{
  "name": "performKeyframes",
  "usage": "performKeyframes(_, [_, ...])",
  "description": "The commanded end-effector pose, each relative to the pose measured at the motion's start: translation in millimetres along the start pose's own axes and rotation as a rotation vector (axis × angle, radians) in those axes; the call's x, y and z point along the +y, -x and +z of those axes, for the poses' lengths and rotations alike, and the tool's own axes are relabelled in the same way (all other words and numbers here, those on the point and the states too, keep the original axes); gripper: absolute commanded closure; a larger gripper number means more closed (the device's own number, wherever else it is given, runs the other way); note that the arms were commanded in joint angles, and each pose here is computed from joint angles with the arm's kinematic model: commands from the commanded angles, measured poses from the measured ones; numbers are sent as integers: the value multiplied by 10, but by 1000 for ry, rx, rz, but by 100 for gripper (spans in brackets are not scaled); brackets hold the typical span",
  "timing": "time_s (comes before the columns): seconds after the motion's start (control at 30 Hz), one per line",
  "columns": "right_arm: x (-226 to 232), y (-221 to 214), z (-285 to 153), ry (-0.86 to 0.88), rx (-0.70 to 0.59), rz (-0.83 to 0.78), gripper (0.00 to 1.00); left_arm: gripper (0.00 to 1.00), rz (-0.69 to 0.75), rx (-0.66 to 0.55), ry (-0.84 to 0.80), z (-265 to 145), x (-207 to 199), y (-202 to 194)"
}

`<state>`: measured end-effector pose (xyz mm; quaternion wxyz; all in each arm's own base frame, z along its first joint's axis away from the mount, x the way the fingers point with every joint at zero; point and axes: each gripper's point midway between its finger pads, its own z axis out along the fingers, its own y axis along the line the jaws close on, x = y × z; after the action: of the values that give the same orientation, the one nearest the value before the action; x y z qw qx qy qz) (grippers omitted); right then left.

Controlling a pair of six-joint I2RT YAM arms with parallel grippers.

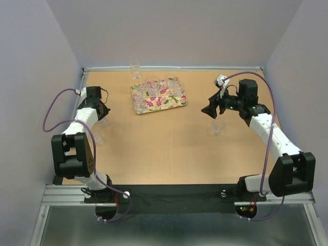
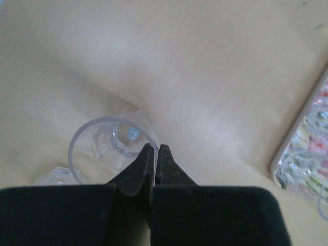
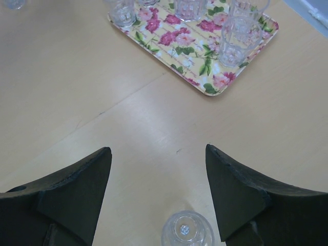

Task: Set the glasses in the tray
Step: Grab a glass with a robot arm, then place the glass into the tray

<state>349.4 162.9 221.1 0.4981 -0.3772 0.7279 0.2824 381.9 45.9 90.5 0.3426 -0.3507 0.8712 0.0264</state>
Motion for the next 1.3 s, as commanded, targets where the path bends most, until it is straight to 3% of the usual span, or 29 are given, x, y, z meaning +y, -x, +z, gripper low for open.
performKeyframes(0.0, [-38,88,-68,-28,-34,-48,21,100,92,-30,-219,-247,-265,27])
performKeyframes(0.2, [-45,67,-58,-28,-30,-47,21,100,222,-46,-512,-574,-590,-105])
performKeyframes(0.63, [-115,39,-84,-50,-25,-44,21,100,446,-186,-817,-1370,-1076,-181])
performKeyframes(1.27, [-125,49,-107,-53,-29,-47,21,100,670,-325,-1024,-2229,-1808,-352])
